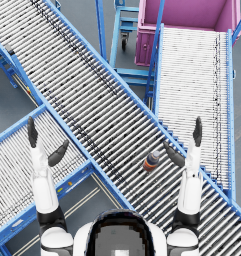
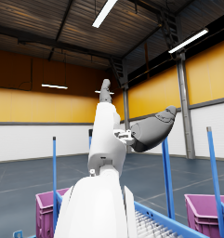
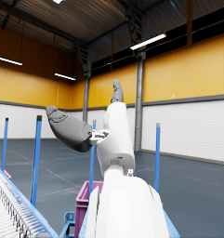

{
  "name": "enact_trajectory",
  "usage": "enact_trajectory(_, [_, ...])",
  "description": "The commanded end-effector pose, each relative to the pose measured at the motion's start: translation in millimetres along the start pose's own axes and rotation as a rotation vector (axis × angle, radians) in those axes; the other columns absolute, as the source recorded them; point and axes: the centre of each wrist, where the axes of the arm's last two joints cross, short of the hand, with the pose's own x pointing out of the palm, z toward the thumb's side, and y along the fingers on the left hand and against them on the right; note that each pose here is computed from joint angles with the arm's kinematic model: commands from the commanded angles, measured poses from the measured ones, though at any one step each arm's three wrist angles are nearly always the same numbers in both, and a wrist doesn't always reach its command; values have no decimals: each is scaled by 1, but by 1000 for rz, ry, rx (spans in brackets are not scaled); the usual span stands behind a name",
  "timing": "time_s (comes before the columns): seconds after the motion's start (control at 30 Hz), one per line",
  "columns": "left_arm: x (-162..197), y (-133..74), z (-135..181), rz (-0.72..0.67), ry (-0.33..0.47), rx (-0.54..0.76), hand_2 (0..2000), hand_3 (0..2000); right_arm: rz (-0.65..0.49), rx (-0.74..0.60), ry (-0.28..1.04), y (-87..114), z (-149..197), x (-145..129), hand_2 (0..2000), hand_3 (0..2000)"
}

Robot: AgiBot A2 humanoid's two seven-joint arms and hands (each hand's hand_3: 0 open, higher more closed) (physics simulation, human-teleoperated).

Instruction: Pick up the oil and place it on the left assembly line, put the cola on the right, and keep Sprite still

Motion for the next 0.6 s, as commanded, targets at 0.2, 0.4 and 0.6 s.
enact_trajectory(0.2, [3, 0, 3, -10, -6, 12, 0, 0, 76, 105, -39, 24, -18, 22, 0, 0])
enact_trajectory(0.4, [8, -4, -2, -23, -17, -10, 0, 0, 229, 213, -96, 49, -34, 59, 0, 0])
enact_trajectory(0.6, [16, -9, -8, -47, -34, -43, 0, 0, 286, 372, -115, 67, -71, 77, 0, 0])
